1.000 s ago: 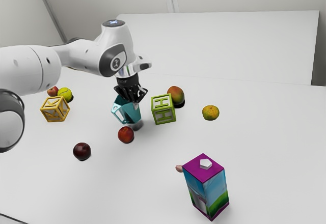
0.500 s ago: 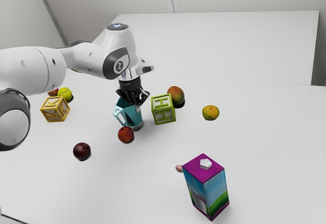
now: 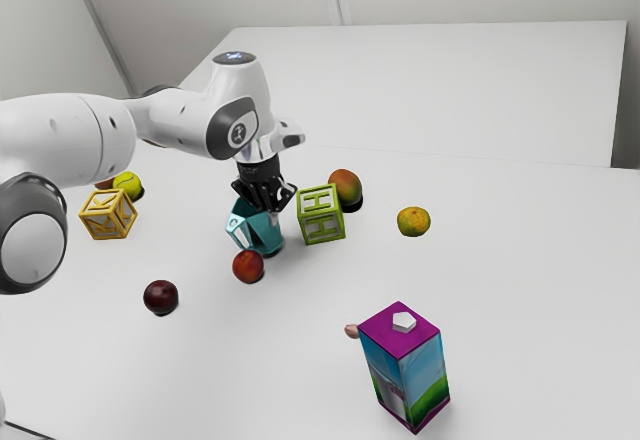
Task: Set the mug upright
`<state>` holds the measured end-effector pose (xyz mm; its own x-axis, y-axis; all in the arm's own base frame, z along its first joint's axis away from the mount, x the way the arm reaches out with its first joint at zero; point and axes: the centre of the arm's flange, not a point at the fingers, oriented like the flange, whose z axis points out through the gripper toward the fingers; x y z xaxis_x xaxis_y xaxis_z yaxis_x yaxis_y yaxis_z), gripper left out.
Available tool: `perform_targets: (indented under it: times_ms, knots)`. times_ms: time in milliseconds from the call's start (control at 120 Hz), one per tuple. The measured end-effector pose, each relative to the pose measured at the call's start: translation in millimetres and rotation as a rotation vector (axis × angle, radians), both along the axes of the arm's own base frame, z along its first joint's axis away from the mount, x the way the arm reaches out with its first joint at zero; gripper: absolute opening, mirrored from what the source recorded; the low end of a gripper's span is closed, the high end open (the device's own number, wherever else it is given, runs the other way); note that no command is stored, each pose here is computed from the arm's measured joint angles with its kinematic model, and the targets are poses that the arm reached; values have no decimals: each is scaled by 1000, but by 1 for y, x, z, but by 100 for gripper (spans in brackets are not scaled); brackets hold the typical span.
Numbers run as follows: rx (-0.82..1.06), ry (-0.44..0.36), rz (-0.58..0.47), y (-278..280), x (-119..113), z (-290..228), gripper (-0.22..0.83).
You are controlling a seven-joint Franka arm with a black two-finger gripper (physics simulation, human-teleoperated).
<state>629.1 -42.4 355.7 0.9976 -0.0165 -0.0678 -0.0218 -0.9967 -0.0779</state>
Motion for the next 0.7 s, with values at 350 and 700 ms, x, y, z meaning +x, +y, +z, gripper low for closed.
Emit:
perform_targets:
  times_ms: [350,700]
  knots:
    - [-13,1,-7,-4,0,2,6]
    - [-23,-51,-24,-11,-6,42,21]
